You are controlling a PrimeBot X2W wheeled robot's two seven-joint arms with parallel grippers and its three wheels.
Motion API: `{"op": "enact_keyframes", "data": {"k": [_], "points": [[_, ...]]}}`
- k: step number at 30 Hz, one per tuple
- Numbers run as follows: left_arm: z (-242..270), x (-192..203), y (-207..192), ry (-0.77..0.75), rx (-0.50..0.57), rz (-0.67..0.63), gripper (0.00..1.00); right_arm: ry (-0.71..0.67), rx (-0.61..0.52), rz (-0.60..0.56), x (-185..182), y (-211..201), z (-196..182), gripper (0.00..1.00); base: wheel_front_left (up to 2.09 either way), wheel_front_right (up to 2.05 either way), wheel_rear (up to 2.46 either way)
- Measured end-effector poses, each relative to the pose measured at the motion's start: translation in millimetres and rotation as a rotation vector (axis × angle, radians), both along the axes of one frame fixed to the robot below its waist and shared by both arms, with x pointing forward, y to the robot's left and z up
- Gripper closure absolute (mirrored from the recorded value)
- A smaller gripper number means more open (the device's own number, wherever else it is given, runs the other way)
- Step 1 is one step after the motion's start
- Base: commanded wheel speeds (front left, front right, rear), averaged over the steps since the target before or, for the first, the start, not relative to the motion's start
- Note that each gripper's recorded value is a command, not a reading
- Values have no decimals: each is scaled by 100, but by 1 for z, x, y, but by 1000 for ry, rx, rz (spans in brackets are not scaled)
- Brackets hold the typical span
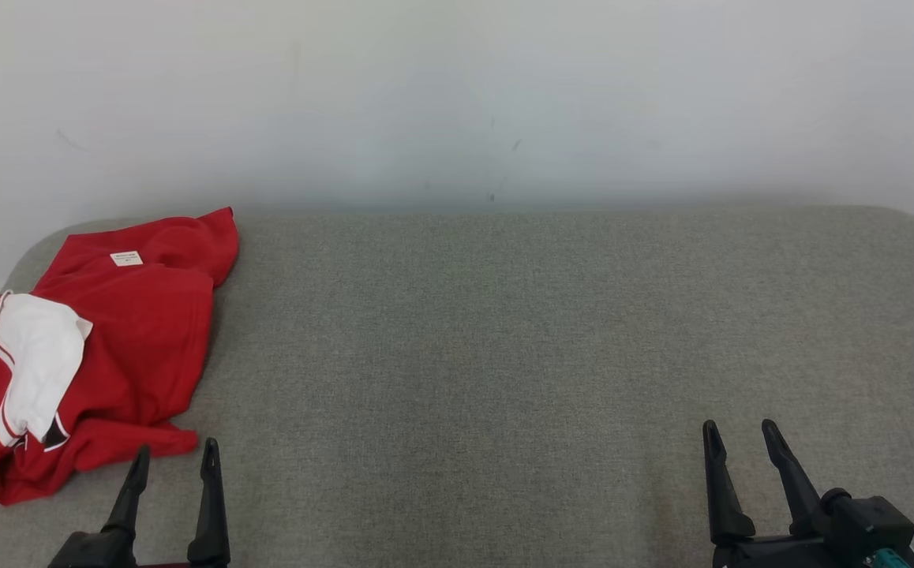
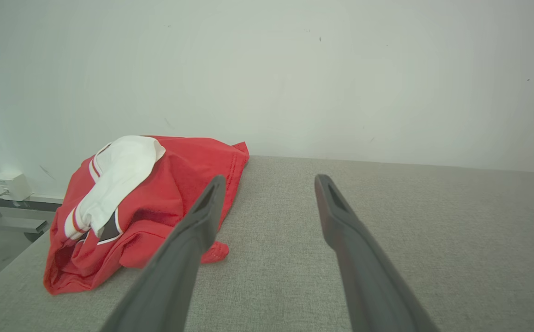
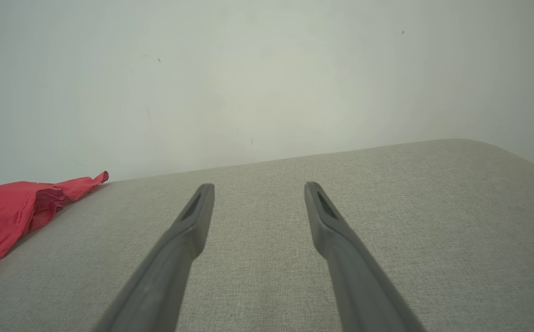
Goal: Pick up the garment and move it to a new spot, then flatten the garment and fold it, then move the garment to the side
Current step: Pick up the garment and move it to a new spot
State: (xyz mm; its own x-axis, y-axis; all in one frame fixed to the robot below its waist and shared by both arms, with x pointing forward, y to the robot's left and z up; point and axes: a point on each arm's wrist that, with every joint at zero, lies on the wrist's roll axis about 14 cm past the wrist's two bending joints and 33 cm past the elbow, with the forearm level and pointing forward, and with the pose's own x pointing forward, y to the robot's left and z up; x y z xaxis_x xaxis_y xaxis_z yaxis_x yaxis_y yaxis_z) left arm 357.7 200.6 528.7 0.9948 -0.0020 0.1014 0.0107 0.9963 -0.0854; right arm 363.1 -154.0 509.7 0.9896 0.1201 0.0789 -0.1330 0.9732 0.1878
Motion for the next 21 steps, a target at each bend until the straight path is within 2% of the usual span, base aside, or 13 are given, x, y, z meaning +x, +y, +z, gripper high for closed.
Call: {"op": "enact_keyframes", "data": {"k": [14,21], "points": [[-2,-3,6,6,1,19,0,8,6,11,1,4,-2,0,0,0,0],[-3,-13,24,15,12,73,0,22,14,64,6,21,-6,0,0,0,0]]}}
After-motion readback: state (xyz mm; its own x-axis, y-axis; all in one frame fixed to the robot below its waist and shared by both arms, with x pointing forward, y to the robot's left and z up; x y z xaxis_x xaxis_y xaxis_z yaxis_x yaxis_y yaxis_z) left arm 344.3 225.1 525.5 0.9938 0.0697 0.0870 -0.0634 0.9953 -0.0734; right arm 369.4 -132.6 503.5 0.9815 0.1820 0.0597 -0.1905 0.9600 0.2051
